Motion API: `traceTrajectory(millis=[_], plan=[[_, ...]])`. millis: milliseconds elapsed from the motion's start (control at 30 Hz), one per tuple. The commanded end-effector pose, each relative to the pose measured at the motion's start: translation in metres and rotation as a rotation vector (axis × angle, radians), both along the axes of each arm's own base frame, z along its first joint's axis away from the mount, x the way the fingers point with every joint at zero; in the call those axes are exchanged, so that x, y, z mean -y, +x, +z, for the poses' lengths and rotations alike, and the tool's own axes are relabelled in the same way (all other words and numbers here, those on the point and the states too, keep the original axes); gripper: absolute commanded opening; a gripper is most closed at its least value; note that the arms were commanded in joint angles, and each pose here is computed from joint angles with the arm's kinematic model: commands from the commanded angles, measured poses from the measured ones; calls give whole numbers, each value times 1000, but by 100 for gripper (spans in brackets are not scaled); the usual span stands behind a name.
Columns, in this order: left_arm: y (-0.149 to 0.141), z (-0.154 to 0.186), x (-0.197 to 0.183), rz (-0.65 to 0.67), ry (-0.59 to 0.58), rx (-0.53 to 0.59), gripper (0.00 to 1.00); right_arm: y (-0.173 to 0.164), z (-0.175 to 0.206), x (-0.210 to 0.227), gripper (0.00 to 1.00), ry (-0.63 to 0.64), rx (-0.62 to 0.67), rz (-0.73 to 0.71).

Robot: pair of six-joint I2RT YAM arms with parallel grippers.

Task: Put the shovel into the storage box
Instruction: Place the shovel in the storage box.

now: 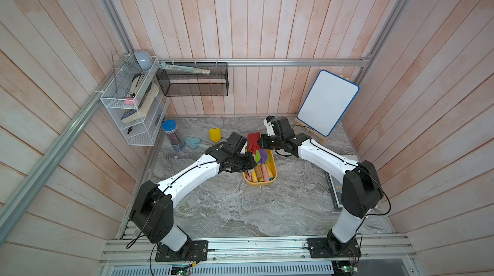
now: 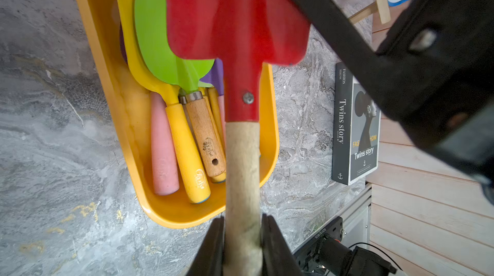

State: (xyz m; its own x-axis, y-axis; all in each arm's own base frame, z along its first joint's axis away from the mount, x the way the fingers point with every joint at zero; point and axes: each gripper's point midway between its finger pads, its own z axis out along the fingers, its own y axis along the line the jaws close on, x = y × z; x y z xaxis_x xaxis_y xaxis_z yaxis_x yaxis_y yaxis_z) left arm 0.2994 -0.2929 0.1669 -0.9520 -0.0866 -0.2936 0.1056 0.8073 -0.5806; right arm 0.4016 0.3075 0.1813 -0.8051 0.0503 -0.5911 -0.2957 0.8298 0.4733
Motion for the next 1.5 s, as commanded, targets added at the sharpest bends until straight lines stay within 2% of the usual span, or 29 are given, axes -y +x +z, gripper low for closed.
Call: traceTrajectory(millis=[0,67,167,200,333,533,933,1467], plan=[[9,16,6,0,-19,45,13,5,-3,2,2,-40,9,-12],[8,17,7,-3,-24,46,22,5,-4,3,0,-45,9,-16],[8,21,10,-15,-38,51,49,5,-5,3,0,-50,12,-16],[7,21,11,-19,-43,51,55,5,-4,3,0,-50,13,-14],[5,25,12,-32,-58,59,68,5,-4,5,0,-69,22,-5],[2,32,11,-45,-73,86,70,8,-3,23,0,-153,37,7],[-3,45,10,-68,-113,136,70,9,-32,83,0,-457,-6,-20],[-4,43,8,-67,-101,141,70,19,-47,91,0,-646,-36,-4]])
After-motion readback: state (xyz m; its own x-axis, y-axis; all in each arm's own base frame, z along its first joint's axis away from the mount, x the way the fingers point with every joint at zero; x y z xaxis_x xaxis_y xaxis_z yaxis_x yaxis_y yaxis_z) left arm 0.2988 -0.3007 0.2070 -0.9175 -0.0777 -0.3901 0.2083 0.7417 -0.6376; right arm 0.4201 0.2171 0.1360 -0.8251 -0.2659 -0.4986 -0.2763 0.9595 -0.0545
